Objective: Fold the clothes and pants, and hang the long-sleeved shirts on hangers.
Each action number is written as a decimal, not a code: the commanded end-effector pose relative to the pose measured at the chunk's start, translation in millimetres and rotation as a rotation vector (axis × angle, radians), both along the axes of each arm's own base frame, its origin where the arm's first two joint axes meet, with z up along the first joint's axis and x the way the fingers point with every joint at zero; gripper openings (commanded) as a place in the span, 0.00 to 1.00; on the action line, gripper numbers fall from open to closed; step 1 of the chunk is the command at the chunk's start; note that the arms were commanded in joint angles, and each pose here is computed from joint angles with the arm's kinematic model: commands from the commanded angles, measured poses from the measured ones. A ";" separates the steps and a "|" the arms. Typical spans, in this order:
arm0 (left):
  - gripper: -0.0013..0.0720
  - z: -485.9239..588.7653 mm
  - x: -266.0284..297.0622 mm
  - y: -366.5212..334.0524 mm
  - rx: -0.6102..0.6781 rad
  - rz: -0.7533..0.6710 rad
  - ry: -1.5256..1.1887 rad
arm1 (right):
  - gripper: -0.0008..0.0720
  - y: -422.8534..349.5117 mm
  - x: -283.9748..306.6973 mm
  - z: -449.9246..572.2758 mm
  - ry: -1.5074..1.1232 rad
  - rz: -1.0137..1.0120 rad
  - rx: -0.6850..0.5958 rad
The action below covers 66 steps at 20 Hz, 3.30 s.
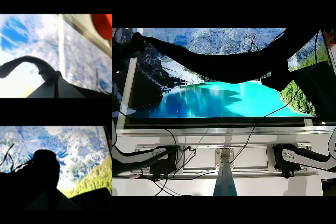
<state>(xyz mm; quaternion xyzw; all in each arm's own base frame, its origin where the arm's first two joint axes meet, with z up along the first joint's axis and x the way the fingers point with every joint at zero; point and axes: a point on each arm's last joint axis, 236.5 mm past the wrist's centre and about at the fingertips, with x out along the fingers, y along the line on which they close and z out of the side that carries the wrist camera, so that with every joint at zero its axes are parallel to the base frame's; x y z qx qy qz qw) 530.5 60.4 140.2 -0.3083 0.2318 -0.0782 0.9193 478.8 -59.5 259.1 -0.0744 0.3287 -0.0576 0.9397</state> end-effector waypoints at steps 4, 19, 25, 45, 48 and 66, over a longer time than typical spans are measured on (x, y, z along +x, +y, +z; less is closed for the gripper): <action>0.03 19.7 -78.4 121.8 0.405 0.150 0.137 | 0.04 -4.7 -41.9 -105.1 0.359 -0.024 0.037; 0.03 -159.4 -285.8 213.9 0.590 0.110 0.954 | 0.04 20.7 -253.8 -202.8 0.605 -0.091 0.130; 0.03 -182.7 -299.6 203.4 0.557 0.068 1.012 | 0.04 29.2 -289.2 -213.7 0.703 -0.092 0.160; 0.96 -153.4 -204.4 141.8 0.731 -0.111 0.842 | 0.78 -27.9 -157.4 -232.4 0.374 -0.201 0.141; 0.96 -137.3 -144.6 75.4 0.778 -0.216 0.655 | 0.77 6.0 -127.3 -269.8 0.466 -0.076 0.332; 0.96 -137.4 -109.7 -53.1 0.879 -0.484 0.491 | 0.77 83.5 3.0 -352.7 0.712 -0.011 0.496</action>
